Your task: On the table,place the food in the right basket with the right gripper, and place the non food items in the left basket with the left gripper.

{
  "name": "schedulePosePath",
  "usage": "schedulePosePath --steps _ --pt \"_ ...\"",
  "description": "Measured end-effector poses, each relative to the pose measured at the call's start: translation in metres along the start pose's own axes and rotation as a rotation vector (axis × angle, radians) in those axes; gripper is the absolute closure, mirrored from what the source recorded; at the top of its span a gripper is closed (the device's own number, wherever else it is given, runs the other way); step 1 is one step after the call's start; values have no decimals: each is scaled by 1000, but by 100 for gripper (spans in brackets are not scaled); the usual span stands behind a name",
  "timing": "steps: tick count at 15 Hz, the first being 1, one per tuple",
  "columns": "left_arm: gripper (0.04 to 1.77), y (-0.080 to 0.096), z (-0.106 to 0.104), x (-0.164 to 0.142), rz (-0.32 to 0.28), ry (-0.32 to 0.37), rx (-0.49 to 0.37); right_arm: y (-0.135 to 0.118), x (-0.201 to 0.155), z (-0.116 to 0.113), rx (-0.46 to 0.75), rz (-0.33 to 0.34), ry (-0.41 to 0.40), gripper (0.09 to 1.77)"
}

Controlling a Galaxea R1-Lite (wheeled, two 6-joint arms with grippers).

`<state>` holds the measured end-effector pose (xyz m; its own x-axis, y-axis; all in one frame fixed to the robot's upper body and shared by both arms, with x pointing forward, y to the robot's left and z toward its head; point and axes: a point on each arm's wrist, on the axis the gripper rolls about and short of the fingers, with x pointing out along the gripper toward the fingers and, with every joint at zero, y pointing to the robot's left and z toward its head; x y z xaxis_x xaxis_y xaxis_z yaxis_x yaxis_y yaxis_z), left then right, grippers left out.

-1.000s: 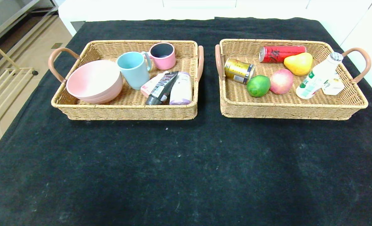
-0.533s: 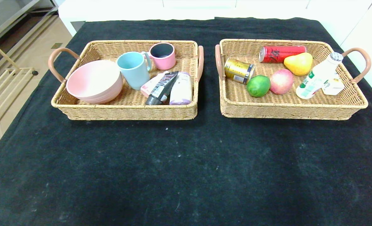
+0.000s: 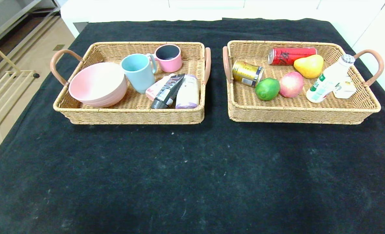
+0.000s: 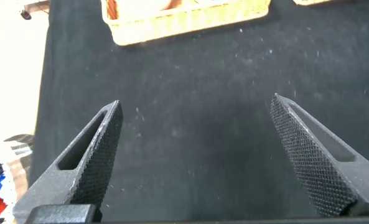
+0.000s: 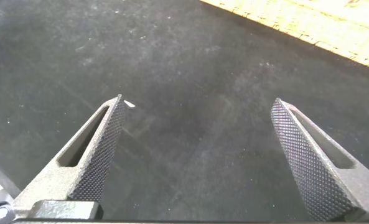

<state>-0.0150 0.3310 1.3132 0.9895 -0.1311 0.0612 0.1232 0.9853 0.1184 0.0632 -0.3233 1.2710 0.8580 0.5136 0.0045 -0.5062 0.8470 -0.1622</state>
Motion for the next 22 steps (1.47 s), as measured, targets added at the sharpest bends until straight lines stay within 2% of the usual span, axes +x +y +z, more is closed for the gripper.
schedulePosePath --steps 4,5,7,9,13,14,17,19,20,22 --pt "9 -2 -25 5 17 -64 -35 8 -11 -17 -13 -33 -25 15" --pt "9 -2 -26 9 21 -99 -54 9 -14 -21 -12 -64 -32 15" --pt "9 -1 -29 20 34 -195 -65 10 -18 -27 -5 -180 -59 15" --pt "9 0 -42 34 55 -226 -66 9 -18 -27 7 -230 -130 15" --pt "9 0 -77 56 64 -164 -72 3 -7 -50 -19 -336 -221 15" --pt "9 -1 -85 60 63 -138 -72 3 -5 -55 -20 -348 -220 15" --pt "9 -2 -106 68 78 -64 -80 0 -3 -69 18 -459 -126 15" --pt "9 -2 -115 71 102 -54 -79 -1 -2 -76 21 -519 -55 15" --pt "9 -2 -120 73 110 -44 -75 -1 -2 -79 28 -533 -23 15" --pt "9 -2 -125 74 133 -25 -41 -1 -2 -80 38 -534 -13 15"
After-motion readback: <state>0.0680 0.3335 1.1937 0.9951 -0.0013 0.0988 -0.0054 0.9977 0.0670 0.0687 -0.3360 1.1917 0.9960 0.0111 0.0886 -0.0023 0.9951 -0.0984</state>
